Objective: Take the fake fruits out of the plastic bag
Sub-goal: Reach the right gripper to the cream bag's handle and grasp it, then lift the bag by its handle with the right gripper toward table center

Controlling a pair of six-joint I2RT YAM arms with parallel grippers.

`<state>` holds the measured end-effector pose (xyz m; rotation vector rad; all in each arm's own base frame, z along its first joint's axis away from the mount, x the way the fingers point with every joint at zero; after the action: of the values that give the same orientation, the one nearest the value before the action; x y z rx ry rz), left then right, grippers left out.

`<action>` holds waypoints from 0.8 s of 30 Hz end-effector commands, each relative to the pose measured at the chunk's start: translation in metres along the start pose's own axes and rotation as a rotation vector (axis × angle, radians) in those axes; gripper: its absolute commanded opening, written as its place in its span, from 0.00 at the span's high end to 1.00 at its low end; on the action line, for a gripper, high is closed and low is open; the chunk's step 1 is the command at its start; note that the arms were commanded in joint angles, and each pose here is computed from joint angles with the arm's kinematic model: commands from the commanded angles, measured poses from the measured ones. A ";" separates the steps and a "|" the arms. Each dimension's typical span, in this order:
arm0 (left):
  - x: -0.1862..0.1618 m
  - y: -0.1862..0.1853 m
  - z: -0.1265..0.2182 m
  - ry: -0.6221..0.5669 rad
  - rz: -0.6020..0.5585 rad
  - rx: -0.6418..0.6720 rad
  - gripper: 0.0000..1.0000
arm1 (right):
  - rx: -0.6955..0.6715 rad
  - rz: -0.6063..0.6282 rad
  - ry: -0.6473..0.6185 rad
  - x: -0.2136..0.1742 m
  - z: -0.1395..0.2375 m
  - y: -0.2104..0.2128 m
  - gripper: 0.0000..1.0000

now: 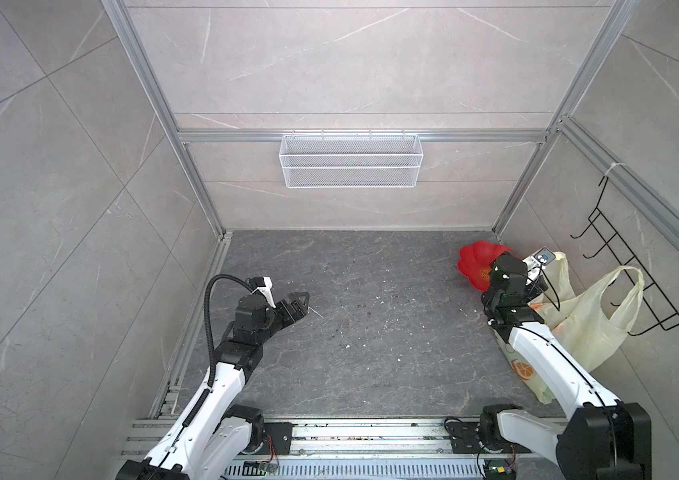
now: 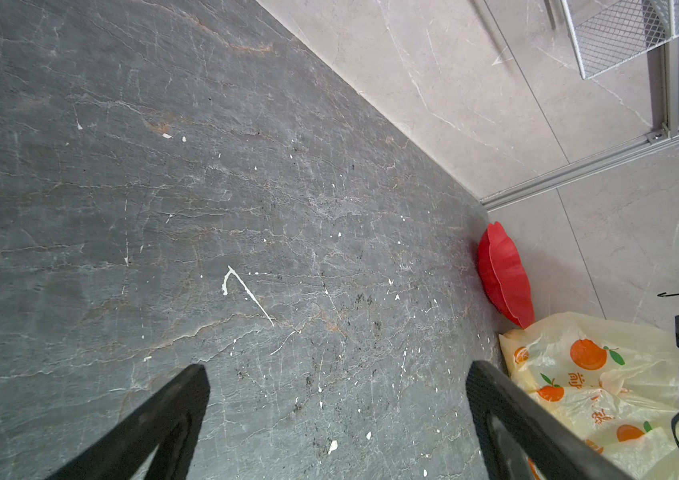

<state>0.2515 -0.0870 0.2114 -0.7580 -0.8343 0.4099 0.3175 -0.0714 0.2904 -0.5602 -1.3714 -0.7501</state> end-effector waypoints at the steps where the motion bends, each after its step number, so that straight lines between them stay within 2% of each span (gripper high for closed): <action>1: 0.010 -0.016 0.005 -0.029 -0.037 -0.060 0.00 | -0.032 -0.017 -0.076 0.010 -0.012 0.001 0.14; 2: 0.010 -0.015 0.004 -0.027 -0.034 -0.059 0.00 | -0.031 -0.007 -0.078 0.010 -0.015 0.002 0.16; 4: 0.009 -0.014 0.004 -0.026 -0.034 -0.057 0.00 | -0.016 0.020 -0.093 0.009 -0.021 0.008 0.26; 7: 0.008 -0.012 0.002 -0.021 -0.032 -0.049 0.00 | 0.027 0.064 -0.090 0.007 -0.026 0.019 0.61; 8: 0.008 -0.011 0.002 -0.019 -0.030 -0.047 0.00 | 0.049 0.077 -0.081 0.004 -0.027 0.022 0.69; 11: 0.008 -0.010 -0.001 -0.018 -0.024 -0.042 0.00 | 0.090 0.084 -0.071 0.002 -0.024 0.024 0.77; 16: 0.008 -0.008 -0.007 -0.007 -0.011 -0.035 0.00 | 0.176 0.104 -0.043 0.001 -0.011 0.027 0.99; 24: 0.011 -0.006 -0.010 -0.019 -0.003 -0.012 0.00 | 0.346 0.159 0.020 -0.007 0.033 0.045 1.00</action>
<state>0.2596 -0.0888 0.1980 -0.7369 -0.7940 0.4225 0.3353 -0.0376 0.2988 -0.4403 -1.4262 -0.4703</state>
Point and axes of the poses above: each gripper's point midway between its finger pads, its own z axis back along the fingers, its own y axis along the line the jaws close on, x = y × z, the point moved 6 cm from there along z, back along the fingers, and after that the axes turned 8 degrees about z, right-handed, at the moved point
